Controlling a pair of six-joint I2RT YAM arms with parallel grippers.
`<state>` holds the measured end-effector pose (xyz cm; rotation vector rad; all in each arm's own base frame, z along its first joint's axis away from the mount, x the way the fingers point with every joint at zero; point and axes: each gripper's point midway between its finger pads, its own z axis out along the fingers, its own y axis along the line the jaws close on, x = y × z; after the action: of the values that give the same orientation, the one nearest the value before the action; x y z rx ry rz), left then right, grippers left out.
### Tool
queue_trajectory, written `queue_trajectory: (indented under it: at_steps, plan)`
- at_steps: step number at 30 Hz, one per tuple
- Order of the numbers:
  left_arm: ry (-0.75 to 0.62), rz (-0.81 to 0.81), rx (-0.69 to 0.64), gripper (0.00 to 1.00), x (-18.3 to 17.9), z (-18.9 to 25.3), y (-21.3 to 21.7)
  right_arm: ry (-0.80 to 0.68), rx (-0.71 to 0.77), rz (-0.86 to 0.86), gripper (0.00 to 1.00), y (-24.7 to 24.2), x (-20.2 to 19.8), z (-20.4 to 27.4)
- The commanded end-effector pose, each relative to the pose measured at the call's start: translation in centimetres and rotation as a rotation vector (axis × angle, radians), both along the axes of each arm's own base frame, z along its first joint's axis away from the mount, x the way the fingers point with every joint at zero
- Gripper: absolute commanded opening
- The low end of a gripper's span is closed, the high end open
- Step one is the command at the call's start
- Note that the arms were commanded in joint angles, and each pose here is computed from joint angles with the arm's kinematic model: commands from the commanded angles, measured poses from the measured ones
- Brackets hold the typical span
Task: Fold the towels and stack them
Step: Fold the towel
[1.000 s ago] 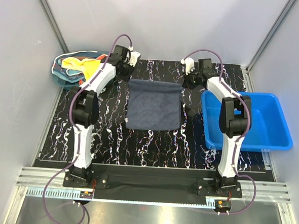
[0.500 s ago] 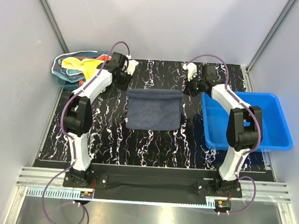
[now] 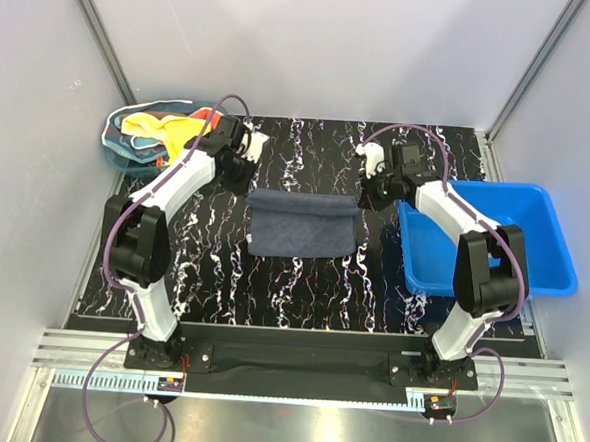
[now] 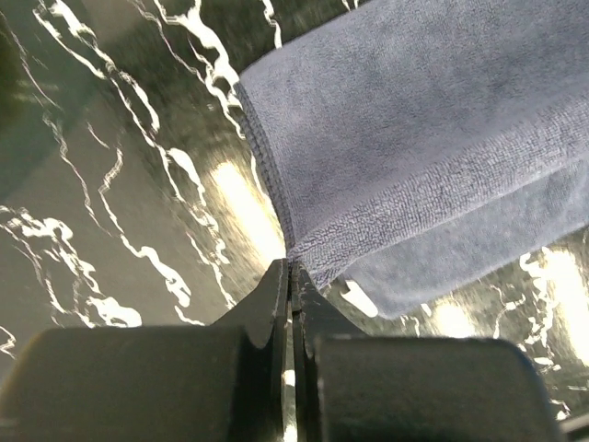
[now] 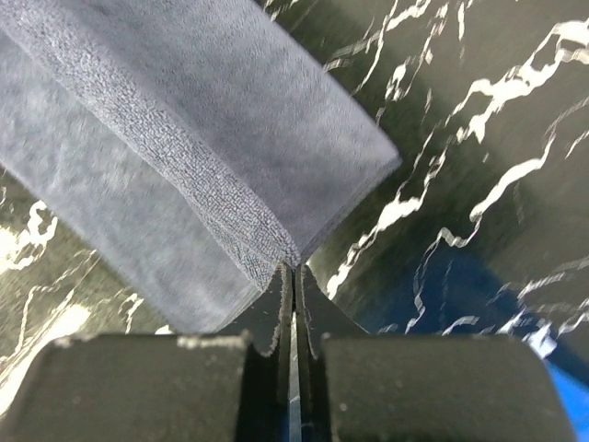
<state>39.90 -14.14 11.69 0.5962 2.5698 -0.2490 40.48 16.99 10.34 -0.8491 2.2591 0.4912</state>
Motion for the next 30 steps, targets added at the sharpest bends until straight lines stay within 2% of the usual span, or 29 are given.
queue_trajectory:
  at_steps: [1,11,19,21,22,23,24,25,26,30]
  plan:
    - [0.004,0.026,-0.029,0.00,-1.5,1.0,-0.3,0.000,0.000,-0.050,0.00,-0.4,-1.3,1.0]
    - [0.058,0.035,-0.041,0.00,-5.1,0.0,-0.7,0.049,0.022,-0.080,0.00,0.1,-4.0,-0.4]
    - [0.143,0.026,-0.039,0.00,-8.2,-3.0,-1.1,0.130,-0.003,-0.102,0.00,0.4,-6.0,-2.7]
    - [0.164,0.019,-0.045,0.00,-8.7,-3.8,-1.3,0.150,-0.024,-0.108,0.03,0.2,-6.6,-3.3]
    - [0.184,0.014,-0.040,0.02,-9.2,-4.4,-1.3,0.162,-0.039,-0.099,0.06,0.4,-7.0,-3.5]
    - [0.202,0.017,-0.028,0.07,-9.4,-5.0,-1.2,0.174,-0.048,-0.097,0.18,0.4,-7.2,-3.4]
    - [0.217,0.015,-0.015,0.11,-9.7,-5.2,-1.1,0.180,-0.056,-0.099,0.22,0.4,-7.3,-3.4]
    - [0.208,0.029,0.015,0.22,-9.4,-5.3,-0.6,0.186,-0.052,-0.109,0.24,0.5,-7.2,-3.1]
    - [0.208,0.064,0.022,0.26,-9.1,-5.0,-0.6,0.193,-0.044,-0.109,0.27,0.6,-7.3,-2.4]
    - [0.159,0.107,0.033,0.29,-7.7,-3.3,-0.4,0.167,-0.018,-0.114,0.30,0.8,-7.1,-0.8]
